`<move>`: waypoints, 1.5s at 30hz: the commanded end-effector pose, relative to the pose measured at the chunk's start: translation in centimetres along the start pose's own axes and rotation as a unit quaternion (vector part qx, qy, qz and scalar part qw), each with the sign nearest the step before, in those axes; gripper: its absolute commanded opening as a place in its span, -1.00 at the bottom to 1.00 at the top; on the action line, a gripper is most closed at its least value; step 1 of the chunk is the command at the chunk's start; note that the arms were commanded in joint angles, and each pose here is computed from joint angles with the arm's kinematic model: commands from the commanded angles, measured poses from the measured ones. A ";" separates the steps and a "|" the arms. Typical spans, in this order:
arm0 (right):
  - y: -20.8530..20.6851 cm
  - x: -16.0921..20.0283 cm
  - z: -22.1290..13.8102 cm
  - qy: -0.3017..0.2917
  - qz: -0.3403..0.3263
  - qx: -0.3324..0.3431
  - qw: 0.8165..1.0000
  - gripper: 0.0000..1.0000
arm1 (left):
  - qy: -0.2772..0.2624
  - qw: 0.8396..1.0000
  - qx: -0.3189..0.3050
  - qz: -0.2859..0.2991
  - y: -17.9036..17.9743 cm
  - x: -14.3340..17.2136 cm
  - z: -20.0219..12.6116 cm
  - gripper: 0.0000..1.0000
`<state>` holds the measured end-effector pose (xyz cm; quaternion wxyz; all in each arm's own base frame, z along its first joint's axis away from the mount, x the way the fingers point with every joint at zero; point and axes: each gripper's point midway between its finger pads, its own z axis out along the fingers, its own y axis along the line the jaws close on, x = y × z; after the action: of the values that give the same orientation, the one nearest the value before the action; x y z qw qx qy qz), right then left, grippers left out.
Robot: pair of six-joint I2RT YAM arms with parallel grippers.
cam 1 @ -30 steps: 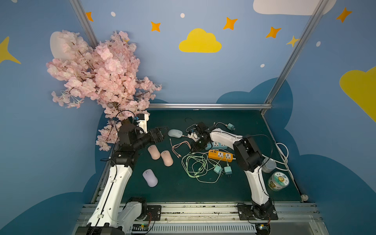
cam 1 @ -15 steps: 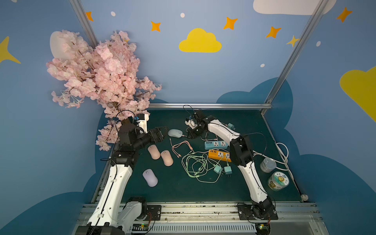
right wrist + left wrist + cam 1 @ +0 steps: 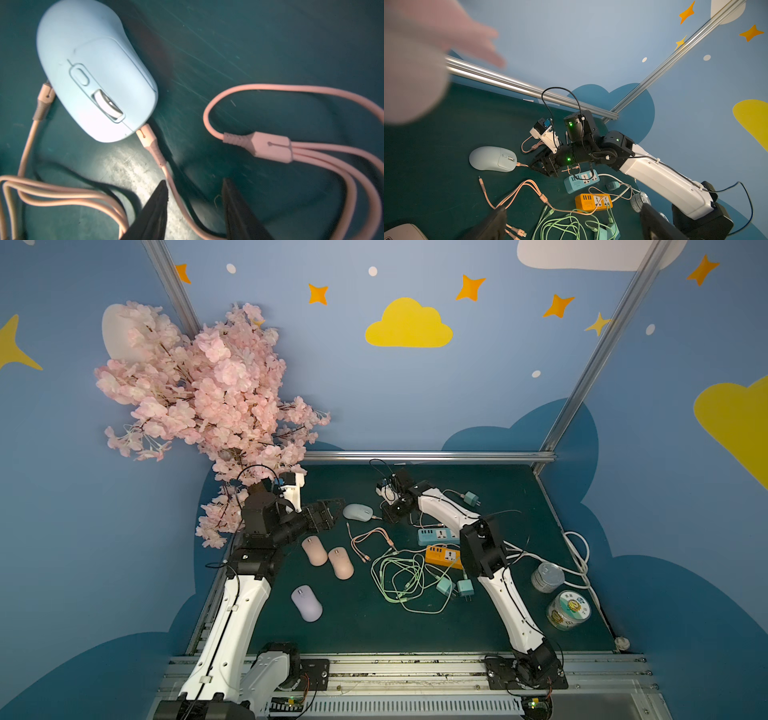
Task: Unplug the wireless mouse
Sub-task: Pick up the mouse from the center of the board.
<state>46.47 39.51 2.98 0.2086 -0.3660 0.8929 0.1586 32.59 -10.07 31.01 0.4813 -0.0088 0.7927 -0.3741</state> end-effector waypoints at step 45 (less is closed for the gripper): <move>4.8 -2.5 -21.6 -0.176 0.031 -0.111 0.978 -1.00 | 0.041 0.975 0.143 0.163 -6.0 8.0 4.7 0.86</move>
<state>39.55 34.96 19.72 0.2747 -0.3175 0.8539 0.3077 30.27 -18.83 26.92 0.4541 0.1436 0.7593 -0.4434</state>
